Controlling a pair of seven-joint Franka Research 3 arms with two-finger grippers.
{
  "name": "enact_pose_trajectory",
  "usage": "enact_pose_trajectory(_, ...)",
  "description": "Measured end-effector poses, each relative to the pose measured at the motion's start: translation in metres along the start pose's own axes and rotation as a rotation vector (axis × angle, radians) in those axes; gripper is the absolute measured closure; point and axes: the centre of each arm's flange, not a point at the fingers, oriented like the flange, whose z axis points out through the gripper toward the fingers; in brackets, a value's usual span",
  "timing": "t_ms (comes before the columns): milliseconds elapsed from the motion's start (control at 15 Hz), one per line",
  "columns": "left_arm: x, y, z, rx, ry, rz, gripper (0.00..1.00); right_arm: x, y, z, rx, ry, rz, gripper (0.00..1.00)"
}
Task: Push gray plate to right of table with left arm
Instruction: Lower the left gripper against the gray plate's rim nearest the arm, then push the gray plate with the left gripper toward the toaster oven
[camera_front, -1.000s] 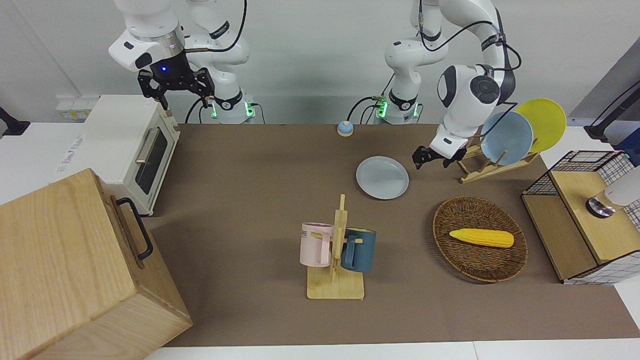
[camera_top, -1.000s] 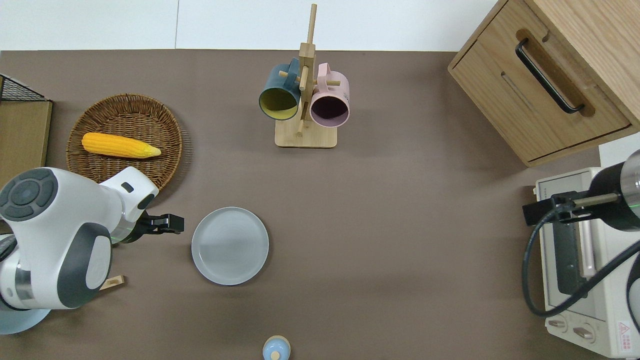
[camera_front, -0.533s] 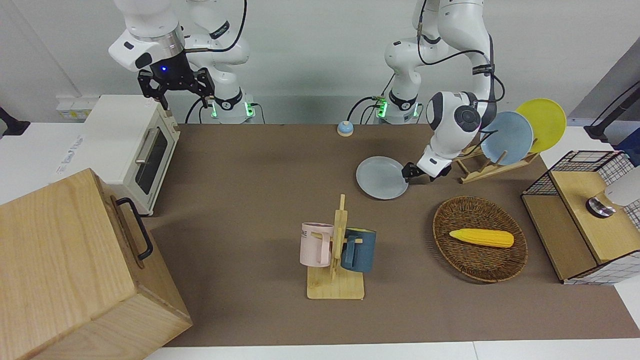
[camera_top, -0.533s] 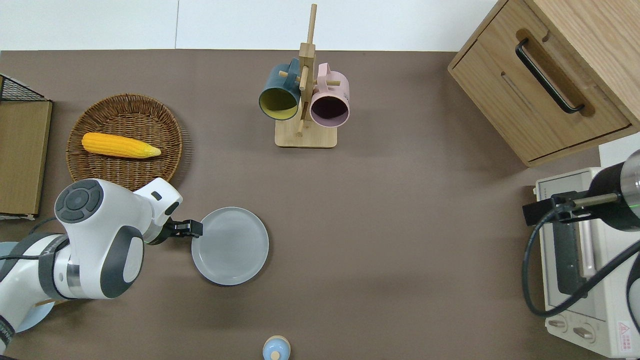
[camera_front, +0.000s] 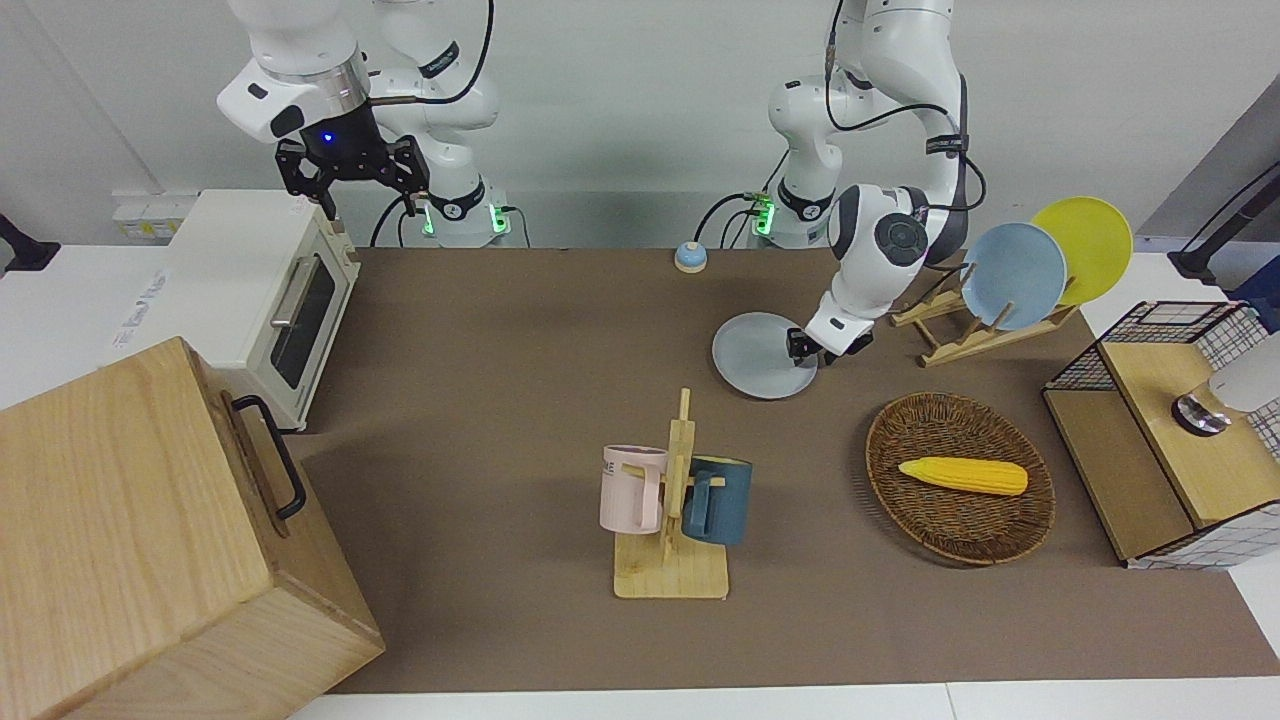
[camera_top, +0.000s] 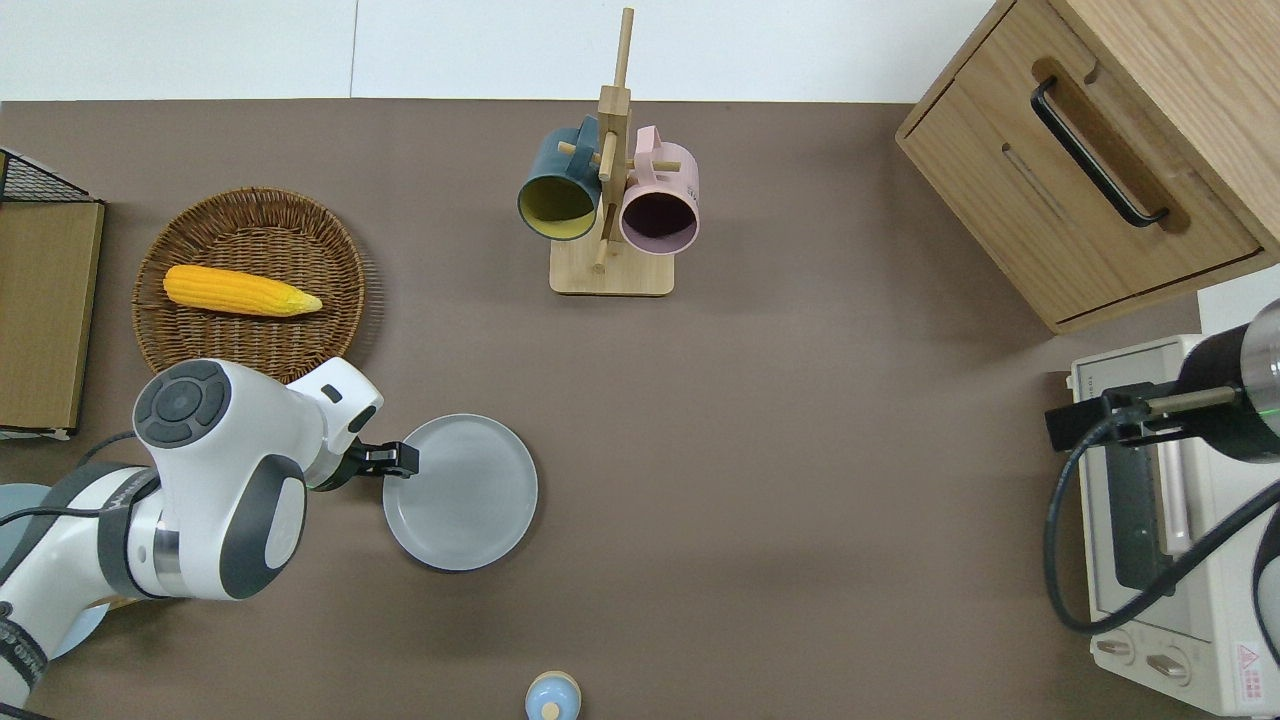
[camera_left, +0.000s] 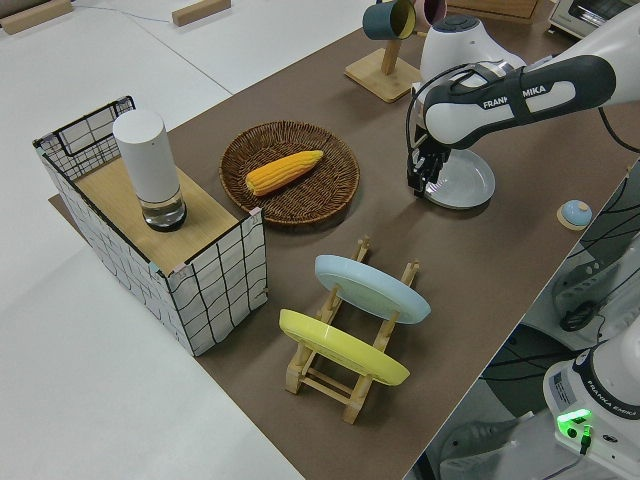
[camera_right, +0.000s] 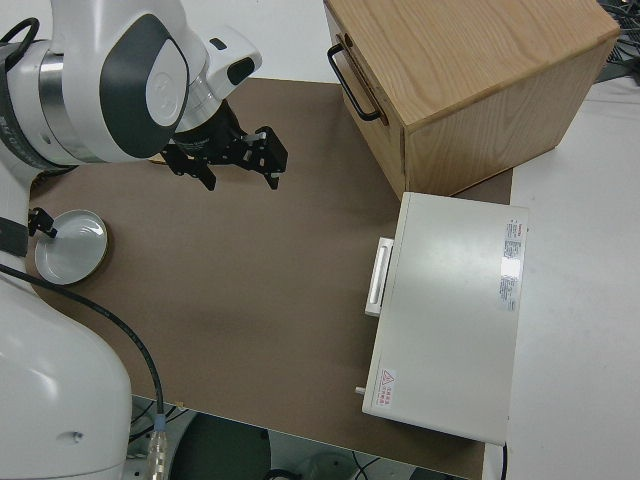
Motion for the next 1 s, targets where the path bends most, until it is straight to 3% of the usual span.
enact_pose_trajectory(200,0.001,-0.002,0.001,-0.001,-0.001,-0.008,0.81,0.000,0.000,0.000,0.000,0.000,0.000,0.00)
enact_pose_trajectory(267,0.001,-0.003,0.001,-0.002,-0.001,-0.011,0.87,0.000,0.000,0.000,0.000,0.000,0.000,0.00)
enact_pose_trajectory(333,0.001,-0.004,0.001,-0.002,0.000,-0.013,0.87,0.000,0.000,0.000,0.000,0.000,0.000,0.00)
enact_pose_trajectory(467,0.001,-0.004,-0.001,-0.006,0.003,-0.015,0.96,0.000,0.000,0.000,0.000,0.000,0.000,0.00)
enact_pose_trajectory(1000,0.002,0.008,-0.001,-0.094,0.007,-0.071,0.97,0.000,0.000,0.000,0.000,0.000,0.000,0.00)
